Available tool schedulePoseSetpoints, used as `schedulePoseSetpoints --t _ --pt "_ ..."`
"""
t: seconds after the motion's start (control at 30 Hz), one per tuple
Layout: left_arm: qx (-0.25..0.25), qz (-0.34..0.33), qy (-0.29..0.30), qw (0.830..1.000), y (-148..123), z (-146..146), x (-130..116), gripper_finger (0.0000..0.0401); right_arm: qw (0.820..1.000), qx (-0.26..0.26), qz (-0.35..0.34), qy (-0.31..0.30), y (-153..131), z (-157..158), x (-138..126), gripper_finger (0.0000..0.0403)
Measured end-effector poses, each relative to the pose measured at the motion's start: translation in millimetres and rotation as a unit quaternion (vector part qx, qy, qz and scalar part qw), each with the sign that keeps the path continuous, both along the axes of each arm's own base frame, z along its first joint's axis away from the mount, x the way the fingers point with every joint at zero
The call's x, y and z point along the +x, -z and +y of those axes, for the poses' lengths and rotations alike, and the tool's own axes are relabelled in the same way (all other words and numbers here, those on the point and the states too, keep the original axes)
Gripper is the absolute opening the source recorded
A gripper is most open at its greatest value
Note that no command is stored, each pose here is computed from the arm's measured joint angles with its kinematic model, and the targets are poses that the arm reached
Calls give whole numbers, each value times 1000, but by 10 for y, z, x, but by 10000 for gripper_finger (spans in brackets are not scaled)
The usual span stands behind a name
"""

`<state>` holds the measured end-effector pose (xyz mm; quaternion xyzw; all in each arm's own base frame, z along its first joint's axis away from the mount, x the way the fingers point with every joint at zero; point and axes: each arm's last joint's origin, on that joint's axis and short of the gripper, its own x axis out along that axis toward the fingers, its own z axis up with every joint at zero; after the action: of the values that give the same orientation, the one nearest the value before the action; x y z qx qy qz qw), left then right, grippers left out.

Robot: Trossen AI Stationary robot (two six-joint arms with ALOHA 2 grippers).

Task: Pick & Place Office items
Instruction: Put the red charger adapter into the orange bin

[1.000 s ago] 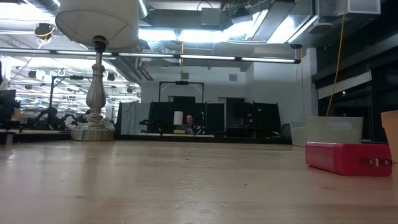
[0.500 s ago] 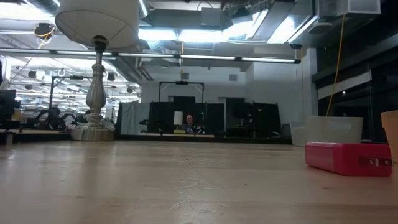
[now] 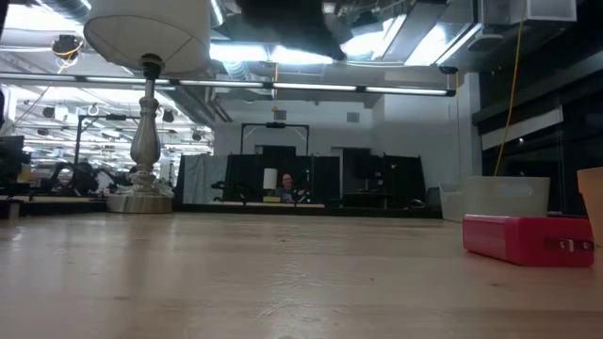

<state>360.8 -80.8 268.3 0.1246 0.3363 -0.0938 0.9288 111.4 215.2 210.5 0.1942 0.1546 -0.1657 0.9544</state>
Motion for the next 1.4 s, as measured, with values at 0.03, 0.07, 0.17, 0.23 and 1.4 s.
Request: schedulePoseSetpoints --t 0.03,0.07,0.17,0.23,1.4 --pt "8 18 7 1000 101 -22 55 214 1000 -10 -28 -1 -28 35 37 265" --pt "20 34 17 999 196 -50 109 214 999 -20 -48 -3 -56 70 74 265" --pt "64 99 51 992 490 -129 240 214 996 -47 -82 -5 -143 164 178 265" --pt "95 140 70 983 650 -189 325 214 995 -60 -81 -15 -190 208 248 265" --pt "23 44 116 992 -777 -116 634 180 998 -55 28 -34 -288 -257 1112 265"
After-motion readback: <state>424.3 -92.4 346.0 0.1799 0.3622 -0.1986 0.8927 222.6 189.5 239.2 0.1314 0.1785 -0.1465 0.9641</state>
